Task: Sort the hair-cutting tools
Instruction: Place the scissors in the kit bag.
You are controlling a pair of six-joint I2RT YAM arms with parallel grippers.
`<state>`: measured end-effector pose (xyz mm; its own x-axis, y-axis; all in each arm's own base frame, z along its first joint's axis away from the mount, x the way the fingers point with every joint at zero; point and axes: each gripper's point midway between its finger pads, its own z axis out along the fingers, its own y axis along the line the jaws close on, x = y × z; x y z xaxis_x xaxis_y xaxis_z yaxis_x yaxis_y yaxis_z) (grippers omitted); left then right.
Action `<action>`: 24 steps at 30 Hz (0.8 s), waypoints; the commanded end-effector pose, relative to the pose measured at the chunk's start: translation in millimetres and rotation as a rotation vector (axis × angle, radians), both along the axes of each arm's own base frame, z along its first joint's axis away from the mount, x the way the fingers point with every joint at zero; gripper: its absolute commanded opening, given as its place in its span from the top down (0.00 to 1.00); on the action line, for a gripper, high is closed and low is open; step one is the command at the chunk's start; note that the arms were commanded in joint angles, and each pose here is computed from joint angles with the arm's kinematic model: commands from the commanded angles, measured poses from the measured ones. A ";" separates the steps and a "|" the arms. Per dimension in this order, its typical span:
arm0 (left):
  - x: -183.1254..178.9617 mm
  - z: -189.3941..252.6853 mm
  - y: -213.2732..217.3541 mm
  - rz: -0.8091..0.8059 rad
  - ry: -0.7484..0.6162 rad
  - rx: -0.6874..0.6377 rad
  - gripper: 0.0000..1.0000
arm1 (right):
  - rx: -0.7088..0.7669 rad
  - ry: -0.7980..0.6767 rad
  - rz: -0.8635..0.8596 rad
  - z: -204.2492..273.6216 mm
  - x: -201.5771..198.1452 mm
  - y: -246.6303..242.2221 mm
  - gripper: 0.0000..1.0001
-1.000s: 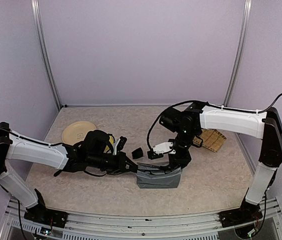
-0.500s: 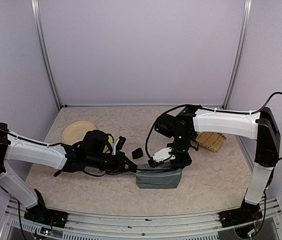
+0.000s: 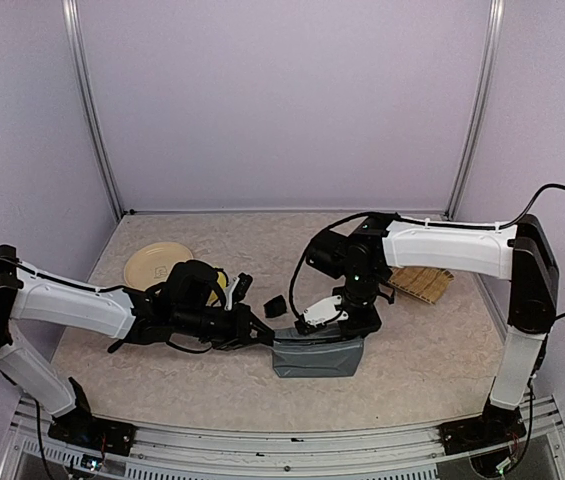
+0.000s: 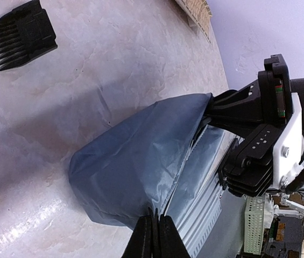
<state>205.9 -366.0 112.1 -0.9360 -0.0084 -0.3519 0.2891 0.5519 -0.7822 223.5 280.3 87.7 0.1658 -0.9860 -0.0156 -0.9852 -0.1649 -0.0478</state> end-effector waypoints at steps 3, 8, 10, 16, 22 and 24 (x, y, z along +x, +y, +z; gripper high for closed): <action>4.0 2.7 -0.9 -0.005 -0.004 0.011 1.00 | -0.059 -0.063 -0.037 -5.2 13.9 -11.5 1.00; 4.3 3.2 -3.2 -0.012 -0.001 0.015 1.00 | -0.056 -0.085 -0.065 -3.8 24.1 -13.1 1.00; 4.4 6.7 -5.1 -0.011 -0.002 0.001 1.00 | -0.051 -0.077 -0.065 -4.5 23.6 -10.8 1.00; 8.3 15.8 -5.6 0.008 -0.020 -0.017 1.00 | -0.023 -0.026 -0.037 3.7 12.8 -7.7 0.74; 10.4 9.4 -6.0 0.004 -0.028 0.002 1.00 | 0.213 -0.003 -0.039 60.0 8.6 5.8 0.54; 9.3 9.0 -8.1 -0.013 -0.034 -0.002 1.00 | 0.322 0.009 -0.075 84.0 13.6 8.1 0.50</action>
